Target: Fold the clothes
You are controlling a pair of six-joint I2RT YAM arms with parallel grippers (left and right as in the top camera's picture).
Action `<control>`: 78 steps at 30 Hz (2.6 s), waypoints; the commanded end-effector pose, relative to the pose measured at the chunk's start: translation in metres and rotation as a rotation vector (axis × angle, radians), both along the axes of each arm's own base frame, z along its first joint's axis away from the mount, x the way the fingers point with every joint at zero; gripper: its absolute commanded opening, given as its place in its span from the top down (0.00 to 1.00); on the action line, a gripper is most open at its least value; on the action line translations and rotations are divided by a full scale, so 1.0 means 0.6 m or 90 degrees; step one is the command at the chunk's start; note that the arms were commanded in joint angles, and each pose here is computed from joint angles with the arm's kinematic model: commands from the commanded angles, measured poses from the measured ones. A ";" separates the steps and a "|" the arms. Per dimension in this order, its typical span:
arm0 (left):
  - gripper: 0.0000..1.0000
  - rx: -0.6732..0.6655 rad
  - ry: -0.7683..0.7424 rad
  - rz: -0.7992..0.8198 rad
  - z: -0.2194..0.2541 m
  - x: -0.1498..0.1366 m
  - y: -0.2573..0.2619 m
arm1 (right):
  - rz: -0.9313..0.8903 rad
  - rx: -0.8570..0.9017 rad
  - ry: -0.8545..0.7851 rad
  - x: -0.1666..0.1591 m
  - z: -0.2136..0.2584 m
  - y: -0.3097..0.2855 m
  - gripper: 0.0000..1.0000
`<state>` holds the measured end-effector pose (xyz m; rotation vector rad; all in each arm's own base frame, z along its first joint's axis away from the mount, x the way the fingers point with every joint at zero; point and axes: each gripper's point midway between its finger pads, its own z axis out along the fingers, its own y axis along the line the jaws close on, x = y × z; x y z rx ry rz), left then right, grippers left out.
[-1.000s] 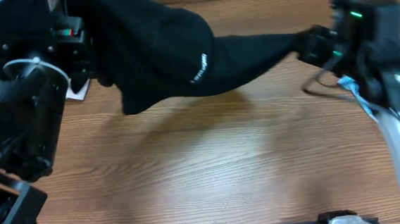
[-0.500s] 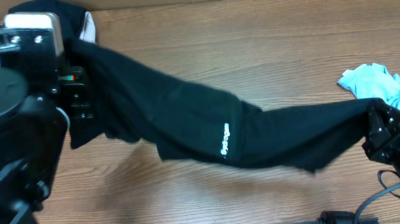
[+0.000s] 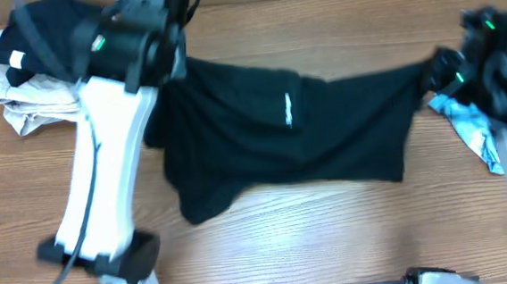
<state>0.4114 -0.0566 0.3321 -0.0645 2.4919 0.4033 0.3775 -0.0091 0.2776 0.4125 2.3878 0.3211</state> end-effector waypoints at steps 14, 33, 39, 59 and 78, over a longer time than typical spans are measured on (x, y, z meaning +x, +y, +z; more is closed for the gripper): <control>0.00 -0.118 0.075 0.027 -0.174 0.151 0.053 | 0.077 0.100 0.096 0.106 -0.157 0.035 0.00; 0.00 -0.219 0.208 -0.007 -0.090 -0.083 0.007 | -0.129 0.054 0.218 -0.136 -0.158 -0.007 0.00; 0.00 -0.200 0.310 0.024 -0.192 -0.109 -0.005 | -0.119 0.070 0.241 -0.142 -0.237 0.002 0.00; 0.20 -0.315 0.358 0.058 -0.465 -0.262 -0.063 | -0.103 0.056 0.207 -0.093 -0.260 -0.005 0.18; 0.50 -0.288 0.331 0.055 -0.559 -0.265 -0.046 | -0.104 0.058 0.244 -0.094 -0.288 -0.005 0.20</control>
